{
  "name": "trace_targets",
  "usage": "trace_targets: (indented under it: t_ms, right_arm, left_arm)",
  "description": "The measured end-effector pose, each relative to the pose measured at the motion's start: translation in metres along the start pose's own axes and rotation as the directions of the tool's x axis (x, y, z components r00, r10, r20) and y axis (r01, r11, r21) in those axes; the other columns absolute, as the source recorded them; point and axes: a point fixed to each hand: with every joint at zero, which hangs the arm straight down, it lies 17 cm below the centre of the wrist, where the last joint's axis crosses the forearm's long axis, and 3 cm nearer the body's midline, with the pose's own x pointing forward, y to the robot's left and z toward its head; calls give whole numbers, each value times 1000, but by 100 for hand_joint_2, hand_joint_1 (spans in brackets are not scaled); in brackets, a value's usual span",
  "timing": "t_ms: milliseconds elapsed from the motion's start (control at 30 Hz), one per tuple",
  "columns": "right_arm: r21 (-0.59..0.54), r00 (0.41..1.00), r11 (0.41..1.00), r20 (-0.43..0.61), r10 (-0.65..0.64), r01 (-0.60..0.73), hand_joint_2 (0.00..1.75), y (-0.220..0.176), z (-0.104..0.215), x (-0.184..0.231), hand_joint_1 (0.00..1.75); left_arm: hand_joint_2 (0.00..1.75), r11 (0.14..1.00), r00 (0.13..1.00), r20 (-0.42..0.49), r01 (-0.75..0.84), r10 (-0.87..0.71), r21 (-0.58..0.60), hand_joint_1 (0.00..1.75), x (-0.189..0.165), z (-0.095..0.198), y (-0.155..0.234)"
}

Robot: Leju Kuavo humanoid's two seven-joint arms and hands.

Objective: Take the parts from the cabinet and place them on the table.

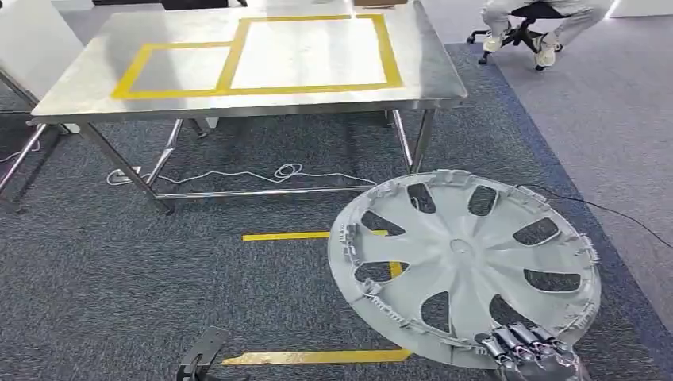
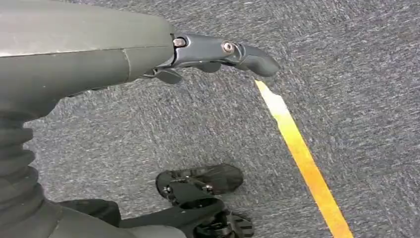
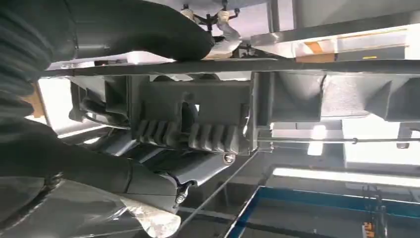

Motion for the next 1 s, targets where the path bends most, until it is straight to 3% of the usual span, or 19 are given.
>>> trace_targets:
  t_ms: [1000]
  right_arm:
    - [6,1000,1000,14,12,-12,175,2,2,-1,143]
  left_arm:
    - [175,1000,1000,-7,-9,9,-1,0,-3,2,-2]
